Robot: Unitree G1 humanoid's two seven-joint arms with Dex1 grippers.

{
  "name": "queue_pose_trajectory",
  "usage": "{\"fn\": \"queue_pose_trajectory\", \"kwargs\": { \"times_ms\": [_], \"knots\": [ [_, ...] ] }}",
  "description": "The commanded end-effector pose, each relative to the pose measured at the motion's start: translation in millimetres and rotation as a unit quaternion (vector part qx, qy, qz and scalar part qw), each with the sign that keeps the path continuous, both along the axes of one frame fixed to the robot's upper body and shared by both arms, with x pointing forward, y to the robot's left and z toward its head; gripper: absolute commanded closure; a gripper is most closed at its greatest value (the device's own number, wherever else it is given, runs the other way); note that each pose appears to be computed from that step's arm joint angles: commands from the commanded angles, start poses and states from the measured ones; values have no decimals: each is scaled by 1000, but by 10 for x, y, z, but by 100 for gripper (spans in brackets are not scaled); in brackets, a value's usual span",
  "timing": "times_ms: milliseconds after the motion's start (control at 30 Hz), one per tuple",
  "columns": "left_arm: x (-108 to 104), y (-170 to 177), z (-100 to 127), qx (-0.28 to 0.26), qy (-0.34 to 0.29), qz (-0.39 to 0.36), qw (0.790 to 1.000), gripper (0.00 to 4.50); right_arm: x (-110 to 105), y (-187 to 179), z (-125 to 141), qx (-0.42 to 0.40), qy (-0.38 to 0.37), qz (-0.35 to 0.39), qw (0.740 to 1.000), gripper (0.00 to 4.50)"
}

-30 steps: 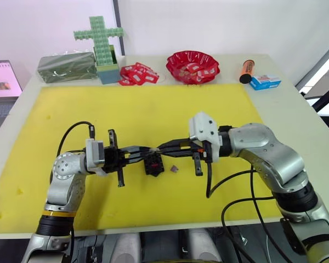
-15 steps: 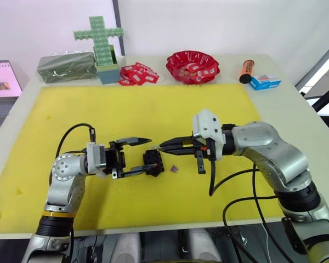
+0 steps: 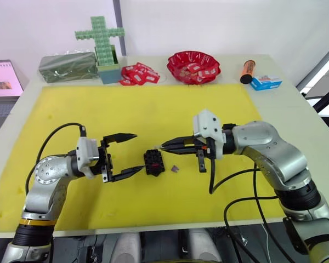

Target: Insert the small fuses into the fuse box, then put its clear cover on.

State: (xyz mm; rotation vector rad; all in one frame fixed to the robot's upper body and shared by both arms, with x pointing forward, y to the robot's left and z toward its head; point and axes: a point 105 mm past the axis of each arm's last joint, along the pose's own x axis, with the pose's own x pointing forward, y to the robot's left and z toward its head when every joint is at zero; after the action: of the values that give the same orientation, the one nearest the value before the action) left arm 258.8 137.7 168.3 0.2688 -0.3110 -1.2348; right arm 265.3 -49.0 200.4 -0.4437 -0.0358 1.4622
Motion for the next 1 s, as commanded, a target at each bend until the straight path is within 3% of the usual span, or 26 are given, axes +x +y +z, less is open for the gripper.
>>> {"fn": "queue_pose_trajectory", "kwargs": {
  "times_ms": [33, 233, 333, 467, 1000],
  "knots": [
    [-59, -66, 196, -28, -11, -15, 999, 1, -16, 9, 94, 12, -19, 8, 1000, 450],
    [-136, -139, 175, -34, -5, -43, 998, 1, -47, -14, 109, 18, -18, 11, 1000, 450],
    [-148, -170, 180, -41, -2, -59, 997, 63, -64, -8, 126, 21, -19, 12, 1000, 450],
    [-115, -206, 168, -34, 1, -55, 998, 205, -84, -2, 133, 22, -20, 13, 999, 450],
    [-118, -297, 189, -42, 8, -72, 997, 205, -137, 27, 150, 22, -30, 19, 999, 450]
  ]
}}
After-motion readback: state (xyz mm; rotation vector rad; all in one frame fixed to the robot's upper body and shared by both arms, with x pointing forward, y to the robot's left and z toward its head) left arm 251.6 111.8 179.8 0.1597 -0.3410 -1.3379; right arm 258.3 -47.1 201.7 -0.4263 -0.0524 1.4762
